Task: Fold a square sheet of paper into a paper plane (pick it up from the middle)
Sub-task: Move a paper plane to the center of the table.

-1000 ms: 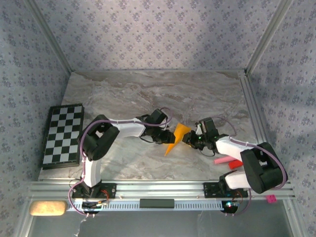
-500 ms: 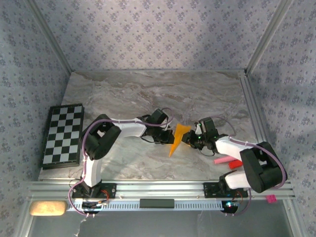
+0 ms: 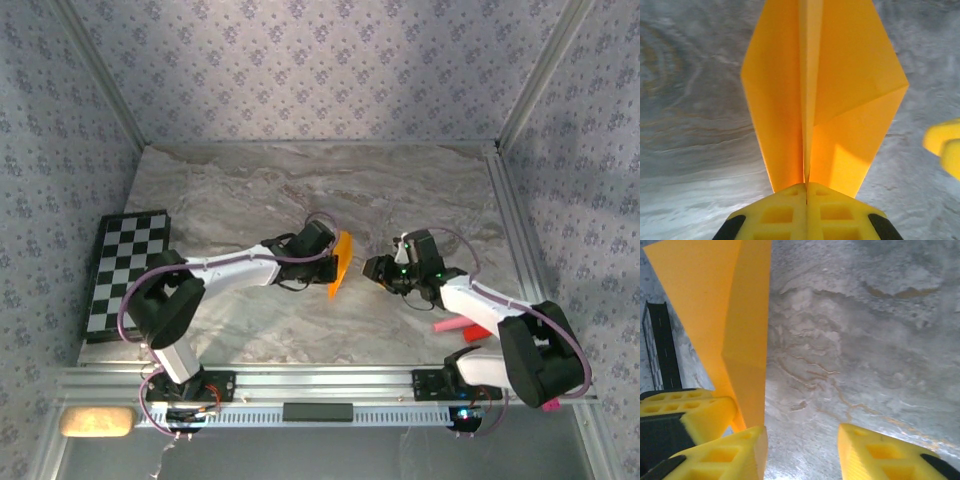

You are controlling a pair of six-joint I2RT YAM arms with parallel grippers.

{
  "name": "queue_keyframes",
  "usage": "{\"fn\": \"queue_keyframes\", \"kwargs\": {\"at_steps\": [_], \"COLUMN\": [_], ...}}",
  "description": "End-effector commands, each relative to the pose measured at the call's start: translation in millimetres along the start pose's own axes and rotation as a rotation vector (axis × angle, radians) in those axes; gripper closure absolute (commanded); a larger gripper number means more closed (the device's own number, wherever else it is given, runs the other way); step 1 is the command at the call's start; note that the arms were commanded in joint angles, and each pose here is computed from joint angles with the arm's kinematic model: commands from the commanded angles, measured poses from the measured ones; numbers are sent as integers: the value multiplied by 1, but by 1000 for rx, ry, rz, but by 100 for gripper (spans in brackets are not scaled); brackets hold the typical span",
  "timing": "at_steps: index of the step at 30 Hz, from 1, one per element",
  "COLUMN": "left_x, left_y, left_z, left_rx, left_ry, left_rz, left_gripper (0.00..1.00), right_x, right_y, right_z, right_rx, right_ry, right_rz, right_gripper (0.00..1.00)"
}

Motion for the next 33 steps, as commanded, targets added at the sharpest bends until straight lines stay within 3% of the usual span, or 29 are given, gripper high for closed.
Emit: {"fn": "queue_keyframes", "kwargs": {"at_steps": [1,14,27,33], "left_x": [8,2,-7,-15], "left_y": [2,-7,-14,-18], "left_z": [16,17,15,11], "left_rx": [-4,-1,-1,15], "left_ry": [146,181,161,128], "left_rz": [-39,-20,27,58], "left_gripper": [100,100,97,93], "right_x": [-5,-54,-82,-84], "right_y": [6,2,-4,-9], "right_z": [25,42,28,19], "right_rx": [28,22,1,-11], "right_ry": [55,38,23,6], "right_rz": [20,92,159,172], "right_gripper": [56,55,80,85]}}
Point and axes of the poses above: each hand's point on the last joint's axis, 136 mm out from that joint toward the fingers, its own x axis back along the fingers, its own z axis along the line the jaws close on, y = z × x, the point moved 2 cm from there along x, back along the fingers, and after that the axes turned 2 degrees about x, right-handed, at the moved point
